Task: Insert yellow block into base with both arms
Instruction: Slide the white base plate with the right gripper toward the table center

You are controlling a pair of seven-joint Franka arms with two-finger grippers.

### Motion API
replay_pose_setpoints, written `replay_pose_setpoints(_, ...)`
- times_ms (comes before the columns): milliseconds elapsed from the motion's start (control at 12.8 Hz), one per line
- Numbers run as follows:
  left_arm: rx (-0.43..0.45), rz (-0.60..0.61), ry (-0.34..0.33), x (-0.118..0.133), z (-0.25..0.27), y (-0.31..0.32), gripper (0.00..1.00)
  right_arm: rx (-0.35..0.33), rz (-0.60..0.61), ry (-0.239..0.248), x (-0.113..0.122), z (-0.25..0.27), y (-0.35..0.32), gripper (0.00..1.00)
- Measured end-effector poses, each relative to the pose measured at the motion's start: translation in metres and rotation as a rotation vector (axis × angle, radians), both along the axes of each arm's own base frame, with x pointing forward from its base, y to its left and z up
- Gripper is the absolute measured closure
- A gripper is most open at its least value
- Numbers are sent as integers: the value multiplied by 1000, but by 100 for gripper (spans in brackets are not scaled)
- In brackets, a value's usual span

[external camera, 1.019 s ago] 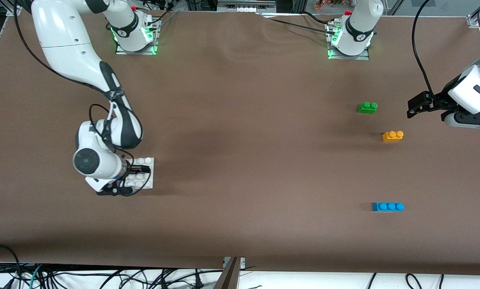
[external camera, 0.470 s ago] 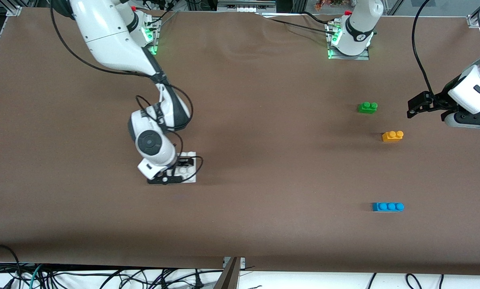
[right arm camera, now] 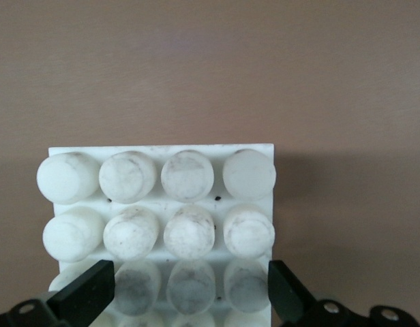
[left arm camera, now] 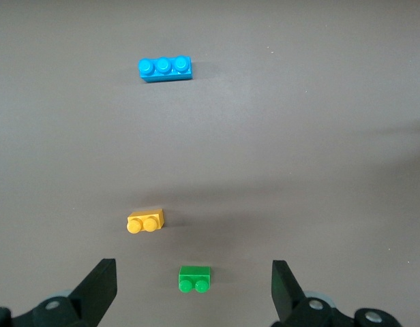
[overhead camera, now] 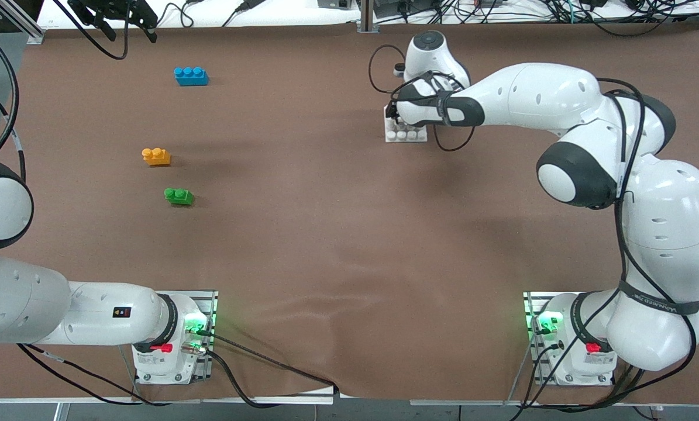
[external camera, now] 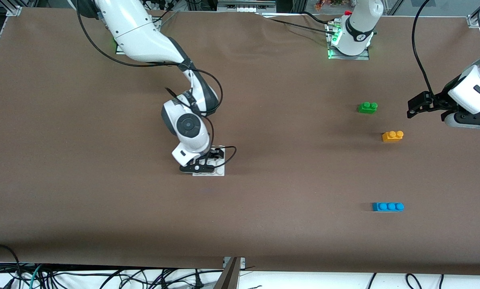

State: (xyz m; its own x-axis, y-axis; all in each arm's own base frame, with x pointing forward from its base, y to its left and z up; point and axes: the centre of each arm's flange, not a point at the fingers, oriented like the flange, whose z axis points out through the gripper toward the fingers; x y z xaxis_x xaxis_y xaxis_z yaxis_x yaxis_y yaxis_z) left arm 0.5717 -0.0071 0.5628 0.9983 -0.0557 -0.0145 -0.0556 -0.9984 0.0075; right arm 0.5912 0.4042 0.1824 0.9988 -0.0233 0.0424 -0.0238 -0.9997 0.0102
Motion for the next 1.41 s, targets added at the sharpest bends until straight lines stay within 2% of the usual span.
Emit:
replay_pose_setpoints(392,0,0,0,0,0,0,0,65,-48,-56,-29,-3,80,0)
replay_pose_setpoints(705,0,0,0,0,0,0,0,101,-41,-74,-66,-6,131,0)
replay_pose_setpoints(862,0,0,0,0,0,0,0,102,-26,-65,-88,-23,149,0)
replay_pose_setpoints(1410,0,1,1,0,0,0,0,108,-19,-70,-90,-20,156,0)
